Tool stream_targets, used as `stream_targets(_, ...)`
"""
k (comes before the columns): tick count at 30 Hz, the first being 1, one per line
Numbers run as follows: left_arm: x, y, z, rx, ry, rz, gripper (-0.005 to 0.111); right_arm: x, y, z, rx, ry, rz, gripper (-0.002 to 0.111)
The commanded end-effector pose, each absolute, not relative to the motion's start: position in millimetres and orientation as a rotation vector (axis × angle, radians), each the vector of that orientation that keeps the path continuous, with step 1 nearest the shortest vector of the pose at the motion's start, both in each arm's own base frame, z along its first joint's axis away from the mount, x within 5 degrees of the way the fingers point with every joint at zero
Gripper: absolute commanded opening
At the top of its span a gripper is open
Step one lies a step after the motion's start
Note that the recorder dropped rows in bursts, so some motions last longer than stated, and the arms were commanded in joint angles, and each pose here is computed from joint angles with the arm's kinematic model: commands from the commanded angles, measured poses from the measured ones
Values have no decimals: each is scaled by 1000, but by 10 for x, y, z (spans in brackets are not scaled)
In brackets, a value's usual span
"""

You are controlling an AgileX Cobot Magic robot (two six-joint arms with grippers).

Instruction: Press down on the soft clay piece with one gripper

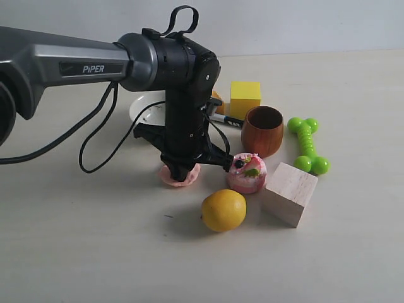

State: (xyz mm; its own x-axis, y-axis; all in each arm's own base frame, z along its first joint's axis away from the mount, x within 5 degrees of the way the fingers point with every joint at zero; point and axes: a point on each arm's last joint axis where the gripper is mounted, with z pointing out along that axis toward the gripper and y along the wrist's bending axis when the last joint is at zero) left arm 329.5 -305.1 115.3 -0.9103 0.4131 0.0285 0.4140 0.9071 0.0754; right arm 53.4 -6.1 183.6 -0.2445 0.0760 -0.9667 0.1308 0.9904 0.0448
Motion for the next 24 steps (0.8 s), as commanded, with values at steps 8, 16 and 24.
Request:
stream_targets(8, 3295, -3039, 1174, -695, -3042, -124, 0, 534, -60, 1830, 144, 1813, -55, 0)
stream_targets(16, 3296, -3038, 1174, -696, -3042, -127, 0, 534, -60, 1830, 144, 1813, -55, 0)
stream_targets(24, 3299, -3036, 1240, -705, -3055, -121, 4, 534, -60, 1830, 144, 1813, -55, 0)
